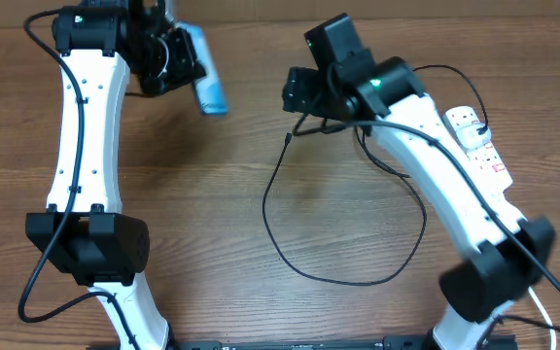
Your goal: Plug charger to phone and switch on socket
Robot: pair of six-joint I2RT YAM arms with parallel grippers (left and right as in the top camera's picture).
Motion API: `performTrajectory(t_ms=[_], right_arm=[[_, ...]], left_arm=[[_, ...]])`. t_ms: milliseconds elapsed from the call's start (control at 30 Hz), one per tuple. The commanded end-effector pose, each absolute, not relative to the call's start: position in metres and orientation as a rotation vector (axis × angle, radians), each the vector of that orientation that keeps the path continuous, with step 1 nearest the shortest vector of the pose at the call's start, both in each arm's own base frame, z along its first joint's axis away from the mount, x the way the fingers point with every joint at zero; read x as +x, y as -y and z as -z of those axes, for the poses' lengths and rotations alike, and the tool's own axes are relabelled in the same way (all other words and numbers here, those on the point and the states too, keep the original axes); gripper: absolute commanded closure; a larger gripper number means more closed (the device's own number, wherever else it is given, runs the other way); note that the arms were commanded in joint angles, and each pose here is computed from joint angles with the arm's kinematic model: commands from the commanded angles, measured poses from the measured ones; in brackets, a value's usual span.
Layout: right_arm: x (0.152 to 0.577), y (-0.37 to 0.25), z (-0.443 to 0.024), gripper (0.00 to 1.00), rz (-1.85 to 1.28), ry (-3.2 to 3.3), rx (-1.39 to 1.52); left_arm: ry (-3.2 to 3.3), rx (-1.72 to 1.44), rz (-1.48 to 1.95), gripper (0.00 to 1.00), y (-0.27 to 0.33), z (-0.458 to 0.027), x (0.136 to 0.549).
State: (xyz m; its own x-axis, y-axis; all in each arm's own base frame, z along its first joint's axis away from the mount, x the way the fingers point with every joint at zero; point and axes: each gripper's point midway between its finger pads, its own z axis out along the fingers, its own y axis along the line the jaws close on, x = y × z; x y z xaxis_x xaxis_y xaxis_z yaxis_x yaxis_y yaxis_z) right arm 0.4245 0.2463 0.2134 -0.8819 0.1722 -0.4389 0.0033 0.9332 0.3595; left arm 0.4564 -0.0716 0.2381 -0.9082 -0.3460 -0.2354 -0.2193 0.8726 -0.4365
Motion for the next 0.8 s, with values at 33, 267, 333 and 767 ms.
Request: performTrajectory(t_ms=[33,267,333,767], right_arm=[[0.431,-0.273,-0.166,0.28,-0.591,-2.726,0.106],[0.451,-0.276,-0.112,0.30,-0.484,-2.836,0.189],[0.453,-0.267,-0.092,0.36,-0.401,-2.855,0.279],[0.456,-0.253,-0.025,0.58,-0.189,-2.899,0.431]], left_arm=[[-2.726,-0.601,0.261,0.96,0.032,-0.231,0.453],[-2.742,-0.605,0.258,0.96,0.032,-0.229,0.449],[-2.746,-0.607,0.257,0.96,0.032,-0.229,0.449],[-2.760,-0.611,0.253,0.96,0.032,-0.228,0.445]])
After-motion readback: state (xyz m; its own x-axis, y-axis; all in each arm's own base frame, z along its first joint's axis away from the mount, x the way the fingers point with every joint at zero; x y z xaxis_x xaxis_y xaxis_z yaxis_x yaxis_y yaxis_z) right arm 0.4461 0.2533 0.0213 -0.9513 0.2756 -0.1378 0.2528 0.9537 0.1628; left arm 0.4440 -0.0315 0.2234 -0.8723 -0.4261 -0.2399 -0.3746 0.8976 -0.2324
